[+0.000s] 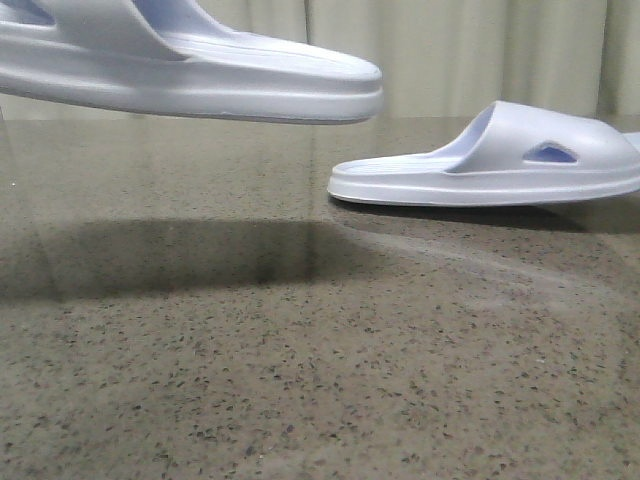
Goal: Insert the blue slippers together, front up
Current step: 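Lift the second white slipper off the table with the right gripper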
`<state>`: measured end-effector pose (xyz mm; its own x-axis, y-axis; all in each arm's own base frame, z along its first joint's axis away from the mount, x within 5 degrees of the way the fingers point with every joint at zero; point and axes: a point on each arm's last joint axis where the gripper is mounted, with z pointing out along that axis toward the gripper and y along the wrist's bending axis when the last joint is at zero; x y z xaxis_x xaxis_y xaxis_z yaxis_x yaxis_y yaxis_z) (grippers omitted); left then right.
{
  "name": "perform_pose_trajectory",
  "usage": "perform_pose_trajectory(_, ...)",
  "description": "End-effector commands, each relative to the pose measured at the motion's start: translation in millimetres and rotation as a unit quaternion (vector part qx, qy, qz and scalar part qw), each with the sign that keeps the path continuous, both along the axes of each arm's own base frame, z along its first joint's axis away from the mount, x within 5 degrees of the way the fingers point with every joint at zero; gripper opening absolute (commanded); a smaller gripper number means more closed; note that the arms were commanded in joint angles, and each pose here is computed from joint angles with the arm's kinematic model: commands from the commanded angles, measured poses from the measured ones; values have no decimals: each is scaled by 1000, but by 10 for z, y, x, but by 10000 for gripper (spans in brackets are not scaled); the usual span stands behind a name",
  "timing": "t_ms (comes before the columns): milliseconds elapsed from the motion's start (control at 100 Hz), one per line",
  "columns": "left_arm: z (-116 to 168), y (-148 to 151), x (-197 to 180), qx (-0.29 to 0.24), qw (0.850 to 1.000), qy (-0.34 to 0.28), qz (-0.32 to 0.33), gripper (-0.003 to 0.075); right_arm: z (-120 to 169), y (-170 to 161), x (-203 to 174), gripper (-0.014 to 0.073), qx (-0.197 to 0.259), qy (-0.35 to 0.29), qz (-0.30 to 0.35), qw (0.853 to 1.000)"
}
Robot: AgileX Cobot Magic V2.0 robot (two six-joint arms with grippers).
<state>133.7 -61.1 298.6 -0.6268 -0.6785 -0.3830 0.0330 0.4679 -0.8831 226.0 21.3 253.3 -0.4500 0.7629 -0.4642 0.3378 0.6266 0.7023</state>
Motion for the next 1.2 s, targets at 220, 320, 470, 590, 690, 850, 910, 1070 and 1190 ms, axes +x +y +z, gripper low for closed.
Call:
perform_pose_trajectory(220, 147, -6, 9, -22, 1000, -19, 5, 16, 935, -58, 6, -107, -20, -177, -17, 984)
perform_pose_trajectory(320, 147, -6, 9, -22, 1000, -19, 5, 16, 1146, -35, -64, -107, -15, -204, -4, 979)
perform_pose_trajectory(470, 148, -6, 9, -23, 1000, -19, 5, 16, 1350, 46, -216, -107, -6, -212, 44, 976)
perform_pose_trajectory(590, 154, -8, 9, -31, 999, -18, 6, 16, 1425, 86, -361, -107, -9, -218, 73, 973)
perform_pose_trajectory(690, 162, -10, 10, -41, 999, -16, 7, 16, 1480, 113, -500, -107, -18, -227, 95, 969)
perform_pose_trajectory(850, 180, -21, 6, -64, 998, -11, 6, 16, 1540, 160, -719, -107, -24, -234, 131, 963)
perform_pose_trajectory(910, 184, -27, 2, -69, 998, -10, 3, 16, 1549, 174, -776, -107, -24, -234, 141, 962)
perform_pose_trajectory(1070, 190, -46, -11, -80, 997, -5, -8, 16, 1529, 201, -809, -107, -22, -222, 159, 962)
perform_pose_trajectory(1190, 202, -61, -20, -95, 995, -1, -15, 16, 1521, 215, -818, -107, -17, -216, 167, 962)
